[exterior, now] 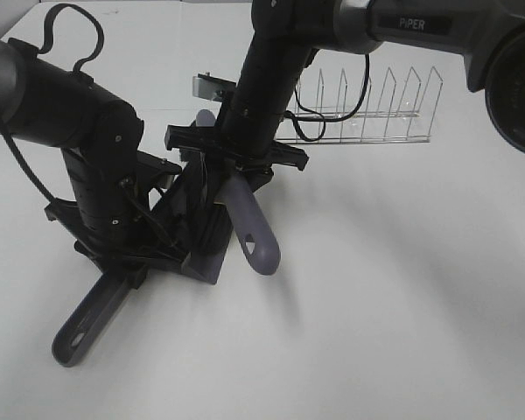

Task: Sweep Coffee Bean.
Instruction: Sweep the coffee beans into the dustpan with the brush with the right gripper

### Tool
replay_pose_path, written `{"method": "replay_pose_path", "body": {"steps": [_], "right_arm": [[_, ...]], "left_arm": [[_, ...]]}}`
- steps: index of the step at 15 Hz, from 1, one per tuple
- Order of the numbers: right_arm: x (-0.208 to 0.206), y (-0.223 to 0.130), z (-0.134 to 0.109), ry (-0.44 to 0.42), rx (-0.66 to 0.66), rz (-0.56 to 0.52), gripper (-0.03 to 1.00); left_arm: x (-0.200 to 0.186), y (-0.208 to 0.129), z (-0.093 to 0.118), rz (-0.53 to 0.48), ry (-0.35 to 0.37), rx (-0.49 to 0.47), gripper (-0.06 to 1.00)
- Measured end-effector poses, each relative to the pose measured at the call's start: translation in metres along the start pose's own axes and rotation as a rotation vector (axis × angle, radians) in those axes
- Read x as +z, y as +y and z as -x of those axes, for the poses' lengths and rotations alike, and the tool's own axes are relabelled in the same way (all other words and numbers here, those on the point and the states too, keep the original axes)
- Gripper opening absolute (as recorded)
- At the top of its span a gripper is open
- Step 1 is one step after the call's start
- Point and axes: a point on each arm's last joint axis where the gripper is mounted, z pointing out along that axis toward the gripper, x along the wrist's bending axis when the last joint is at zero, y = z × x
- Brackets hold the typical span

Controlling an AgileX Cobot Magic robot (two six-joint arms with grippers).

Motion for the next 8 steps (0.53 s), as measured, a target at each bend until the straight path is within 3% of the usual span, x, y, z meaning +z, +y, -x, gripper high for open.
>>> {"method": "replay_pose_path", "body": {"steps": [5, 8], "right_arm": [[-0.048, -0.006, -0.013, 0.002, -0.087, 0.095, 0.27], [-0.07, -0.008, -0.006, -0.134, -0.148, 0.154, 0.27]], "left_arm": [[0.0, 0.0, 0.0, 0.002, -0.002, 0.0, 0.32], [0.0, 0.0, 0.001, 0.001, -0.006, -0.002, 0.32]]}}
